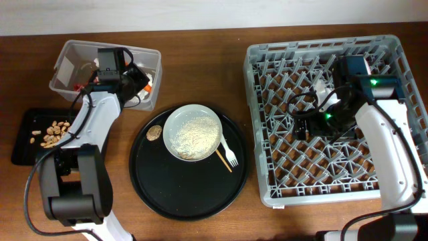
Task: Sort waste into correct bins and load items into the dishwasher rack
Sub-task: 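Grasp the carrot with the left gripper and drop it in the bin, then grasp the rim of the white rice plate with the left gripper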
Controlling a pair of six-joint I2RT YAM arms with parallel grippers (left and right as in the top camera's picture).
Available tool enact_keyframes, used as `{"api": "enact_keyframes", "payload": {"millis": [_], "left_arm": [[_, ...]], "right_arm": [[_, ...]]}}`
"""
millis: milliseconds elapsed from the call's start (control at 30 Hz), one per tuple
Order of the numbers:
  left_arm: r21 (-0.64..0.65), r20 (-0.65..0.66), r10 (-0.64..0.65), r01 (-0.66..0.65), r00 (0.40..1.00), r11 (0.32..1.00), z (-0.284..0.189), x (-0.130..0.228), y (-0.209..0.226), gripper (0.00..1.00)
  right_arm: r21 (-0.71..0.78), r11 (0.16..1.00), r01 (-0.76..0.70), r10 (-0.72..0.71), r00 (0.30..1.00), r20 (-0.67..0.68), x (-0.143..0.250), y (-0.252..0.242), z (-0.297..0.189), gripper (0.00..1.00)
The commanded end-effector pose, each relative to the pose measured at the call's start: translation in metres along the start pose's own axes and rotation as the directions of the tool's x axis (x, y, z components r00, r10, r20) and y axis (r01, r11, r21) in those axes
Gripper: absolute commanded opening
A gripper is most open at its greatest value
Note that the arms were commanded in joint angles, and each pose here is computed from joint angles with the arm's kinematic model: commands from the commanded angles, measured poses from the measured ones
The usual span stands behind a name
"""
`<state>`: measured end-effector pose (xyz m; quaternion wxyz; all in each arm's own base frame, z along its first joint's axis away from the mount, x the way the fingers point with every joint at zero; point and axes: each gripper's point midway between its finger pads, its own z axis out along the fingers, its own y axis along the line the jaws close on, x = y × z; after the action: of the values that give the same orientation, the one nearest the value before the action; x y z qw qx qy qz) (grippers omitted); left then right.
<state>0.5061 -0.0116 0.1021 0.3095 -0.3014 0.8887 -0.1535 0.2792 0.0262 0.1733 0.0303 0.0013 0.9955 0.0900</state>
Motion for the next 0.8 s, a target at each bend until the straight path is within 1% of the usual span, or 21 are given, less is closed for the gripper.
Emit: {"api": "enact_keyframes", "payload": {"millis": [0,33,67,100,133,167,200,267,300,333,367,400,433,467,500,567,600,633,700,733,767], "left_arm": [[0.011,0.014,-0.03,0.03,0.999,0.999,-0.001,-0.014,0.009,0.4],[0.015,0.011,-0.039,0.039,0.999,0.999,-0.002,-0.016,0.012,0.4],[0.043,-0.022,-0.049,0.05,0.999,0.998,-0.003,-0.013,0.012,0.47],[0.067,-0.052,-0.05,0.054,0.997,0.996,-0.003,-0.008,0.008,0.5],[0.088,-0.073,-0.049,0.055,0.996,0.995,-0.004,-0.005,0.005,0.5],[0.115,-0.082,-0.01,0.019,0.997,0.993,-0.006,-0.003,0.0,0.49],[0.137,-0.06,0.07,-0.061,0.996,0.989,-0.014,-0.007,-0.006,0.49],[0.155,-0.022,0.191,-0.186,0.981,0.97,-0.043,-0.012,-0.016,0.49],[0.155,-0.017,0.224,-0.219,0.974,0.963,-0.06,-0.011,-0.019,0.5],[0.139,-0.055,0.247,-0.238,0.967,0.961,-0.084,-0.001,-0.015,0.52],[0.124,-0.096,0.251,-0.239,0.963,0.963,-0.094,0.01,-0.01,0.53],[0.113,-0.179,0.321,-0.304,0.93,0.946,-0.1,0.034,-0.004,0.53],[0.123,-0.262,0.392,-0.373,0.882,0.92,-0.101,0.061,-0.003,0.54],[0.124,-0.312,0.43,-0.412,0.847,0.903,-0.102,0.079,-0.004,0.56],[0.12,-0.346,0.457,-0.444,0.819,0.888,-0.103,0.095,-0.007,0.58],[0.119,-0.39,0.555,-0.558,0.735,0.822,-0.106,0.133,-0.024,0.6],[0.112,-0.413,0.594,-0.609,0.69,0.785,-0.11,0.151,-0.027,0.6],[0.104,-0.444,0.65,-0.685,0.616,0.721,-0.116,0.177,-0.03,0.6],[0.136,-0.468,0.723,-0.767,0.508,0.627,-0.117,0.221,-0.032,0.59],[0.133,-0.474,0.75,-0.804,0.462,0.579,-0.115,0.237,-0.027,0.58],[0.132,-0.47,0.774,-0.833,0.425,0.538,-0.112,0.251,-0.024,0.55]], "right_arm": [[0.009,1.0,0.014,-0.014,1.0,0.004,0.001,0.0,-0.001,0.98],[0.009,1.0,0.014,-0.014,1.0,0.004,0.001,0.0,-0.001,0.98],[0.009,1.0,0.014,-0.014,1.0,0.005,0.001,0.0,-0.001,0.98],[0.01,1.0,0.014,-0.014,1.0,0.005,0.001,0.0,-0.001,0.98],[0.009,1.0,0.014,-0.014,1.0,0.004,0.001,0.0,-0.001,0.99],[0.009,1.0,0.014,-0.014,1.0,0.004,0.001,0.0,-0.001,0.98],[0.009,1.0,0.014,-0.014,1.0,0.004,0.001,0.0,-0.001,0.98],[0.009,1.0,0.014,-0.014,1.0,0.004,0.001,0.0,-0.001,0.98],[0.009,1.0,0.014,-0.014,1.0,0.004,0.001,0.0,-0.001,0.98],[0.009,1.0,0.014,-0.014,1.0,0.004,0.001,0.0,-0.001,0.98],[0.009,1.0,0.014,-0.014,1.0,0.004,0.001,0.0,-0.001,0.99],[0.009,1.0,0.014,-0.014,1.0,0.004,0.001,0.0,-0.001,0.98],[0.009,1.0,0.014,-0.014,1.0,0.004,0.001,0.0,-0.001,0.98],[0.009,1.0,0.013,-0.013,1.0,0.004,0.001,0.0,-0.001,0.99],[0.009,1.0,0.013,-0.013,1.0,0.004,0.001,0.0,-0.001,0.98],[0.009,1.0,0.013,-0.013,1.0,0.003,0.001,0.0,-0.001,0.98],[0.009,1.0,0.013,-0.013,1.0,0.004,0.001,0.0,-0.001,0.98],[0.009,1.0,0.013,-0.013,1.0,0.004,0.001,0.0,-0.001,0.99],[0.009,1.0,0.013,-0.013,1.0,0.004,0.001,0.0,-0.001,0.98],[0.009,1.0,0.013,-0.013,1.0,0.003,0.001,0.0,-0.001,0.98],[0.009,1.0,0.013,-0.013,1.0,0.003,0.001,0.0,-0.001,0.99]]}}
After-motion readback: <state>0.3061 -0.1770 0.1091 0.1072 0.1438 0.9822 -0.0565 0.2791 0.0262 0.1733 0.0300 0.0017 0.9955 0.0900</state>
